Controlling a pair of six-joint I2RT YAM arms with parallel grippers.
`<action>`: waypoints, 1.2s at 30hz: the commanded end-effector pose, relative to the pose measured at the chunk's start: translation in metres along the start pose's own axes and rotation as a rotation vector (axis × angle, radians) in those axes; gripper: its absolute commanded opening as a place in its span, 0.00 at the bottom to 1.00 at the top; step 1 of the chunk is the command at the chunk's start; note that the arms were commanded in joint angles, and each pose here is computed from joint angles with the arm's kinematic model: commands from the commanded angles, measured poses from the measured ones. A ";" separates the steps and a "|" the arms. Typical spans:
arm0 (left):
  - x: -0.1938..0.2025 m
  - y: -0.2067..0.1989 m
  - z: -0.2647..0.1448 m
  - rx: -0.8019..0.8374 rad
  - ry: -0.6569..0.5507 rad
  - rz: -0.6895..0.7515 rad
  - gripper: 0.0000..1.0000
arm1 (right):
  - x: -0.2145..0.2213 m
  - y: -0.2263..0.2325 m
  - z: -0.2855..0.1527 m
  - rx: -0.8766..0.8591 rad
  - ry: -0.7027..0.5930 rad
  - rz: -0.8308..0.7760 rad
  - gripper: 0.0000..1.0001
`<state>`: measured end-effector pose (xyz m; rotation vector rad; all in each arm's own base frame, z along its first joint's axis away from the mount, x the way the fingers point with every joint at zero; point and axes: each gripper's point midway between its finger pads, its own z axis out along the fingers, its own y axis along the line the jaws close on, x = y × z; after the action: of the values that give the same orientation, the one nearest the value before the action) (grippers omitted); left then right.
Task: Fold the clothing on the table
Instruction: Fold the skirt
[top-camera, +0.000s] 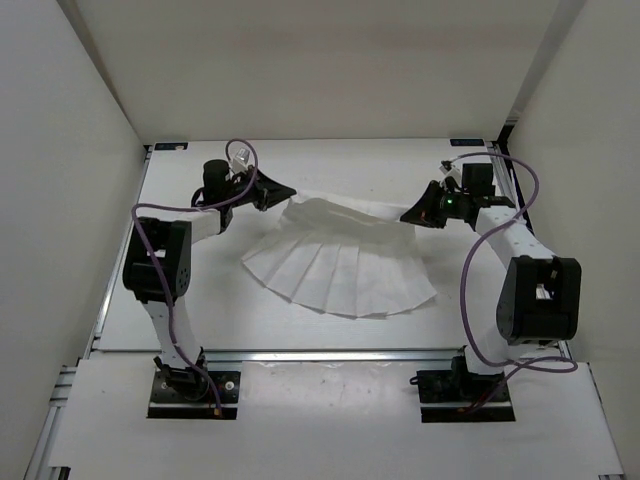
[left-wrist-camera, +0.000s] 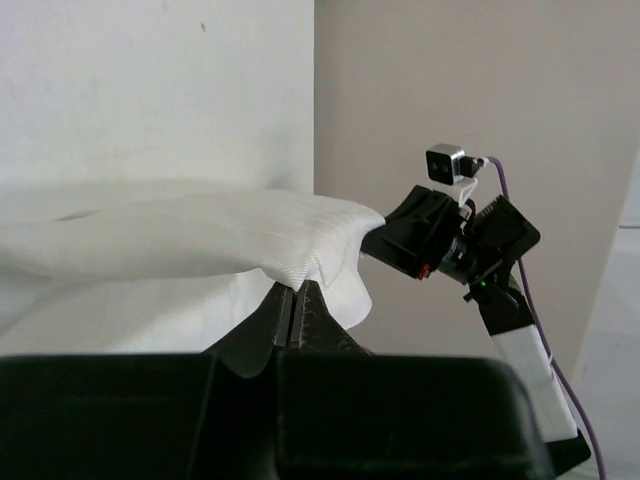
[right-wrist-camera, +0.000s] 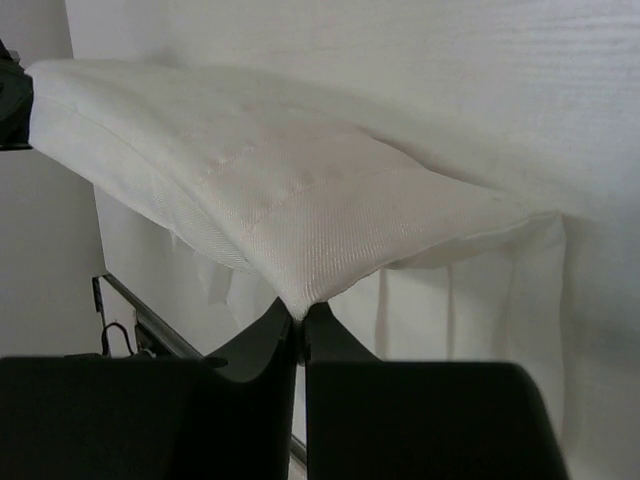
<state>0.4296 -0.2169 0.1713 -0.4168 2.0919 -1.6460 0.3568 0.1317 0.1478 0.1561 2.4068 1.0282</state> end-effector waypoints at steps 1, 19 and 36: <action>-0.046 -0.017 0.013 0.014 -0.119 0.078 0.00 | -0.050 0.012 0.003 -0.026 -0.110 -0.088 0.00; 0.047 0.066 -0.076 -0.248 0.004 0.060 0.00 | 0.152 0.016 -0.047 0.060 0.411 0.127 0.00; 0.094 0.123 -0.134 -0.650 0.105 0.209 0.00 | 0.279 -0.008 -0.090 0.166 0.805 0.203 0.00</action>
<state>0.2593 -0.1650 0.0600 -0.3278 2.7105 -1.1919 0.1170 0.1752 0.0862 0.0051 3.0322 1.2753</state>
